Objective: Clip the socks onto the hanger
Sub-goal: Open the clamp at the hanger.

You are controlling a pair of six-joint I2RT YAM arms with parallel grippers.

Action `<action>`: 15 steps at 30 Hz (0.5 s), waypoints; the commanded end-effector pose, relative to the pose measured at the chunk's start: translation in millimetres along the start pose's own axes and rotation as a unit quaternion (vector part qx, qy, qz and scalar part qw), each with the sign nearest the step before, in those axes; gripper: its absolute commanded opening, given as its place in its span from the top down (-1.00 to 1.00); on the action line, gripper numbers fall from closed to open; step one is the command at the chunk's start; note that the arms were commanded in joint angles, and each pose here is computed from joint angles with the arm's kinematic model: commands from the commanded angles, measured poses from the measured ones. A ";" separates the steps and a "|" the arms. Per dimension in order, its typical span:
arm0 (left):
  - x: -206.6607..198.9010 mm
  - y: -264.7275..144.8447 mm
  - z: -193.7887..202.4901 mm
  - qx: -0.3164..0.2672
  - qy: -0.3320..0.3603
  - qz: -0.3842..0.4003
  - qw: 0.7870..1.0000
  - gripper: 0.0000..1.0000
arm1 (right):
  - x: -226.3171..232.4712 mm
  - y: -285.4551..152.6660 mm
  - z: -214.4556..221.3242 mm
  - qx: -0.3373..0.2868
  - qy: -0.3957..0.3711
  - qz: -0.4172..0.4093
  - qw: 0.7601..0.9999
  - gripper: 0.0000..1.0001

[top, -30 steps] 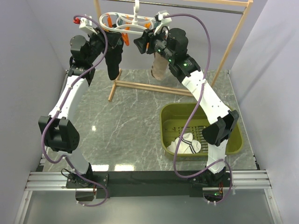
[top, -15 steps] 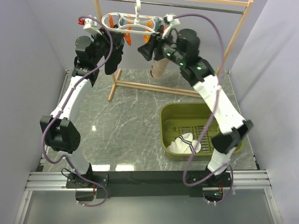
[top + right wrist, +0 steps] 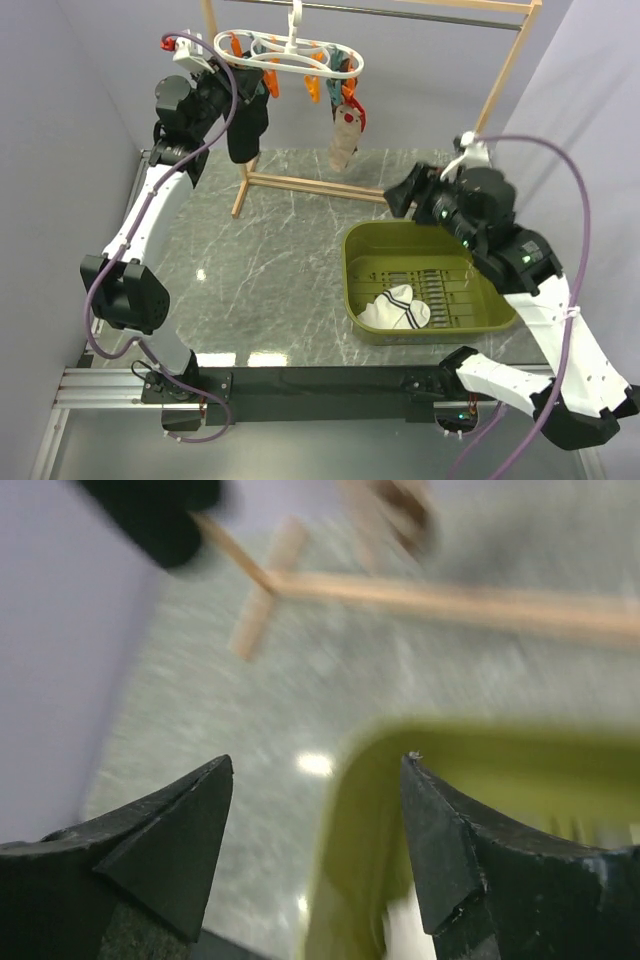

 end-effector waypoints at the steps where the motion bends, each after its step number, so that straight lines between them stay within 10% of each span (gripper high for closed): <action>1: -26.0 -12.1 -34.4 -0.034 0.009 0.027 0.999 0.55 | -72.0 2.2 49.7 0.041 0.053 0.157 0.985 -0.49; 15: -33.5 -9.3 -26.8 -0.026 0.006 0.026 0.999 0.53 | -192.0 43.8 175.2 0.228 0.079 0.380 0.893 -0.50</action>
Point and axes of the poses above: each gripper's point midway between its finger pads, its own y axis out along the fingers, its own x axis along the line the jaws close on, z = x × y, the point moved 1 cm from there along -y, back along the fingers, and after that the axes turned 10 degrees about y, right-handed, at the moved point
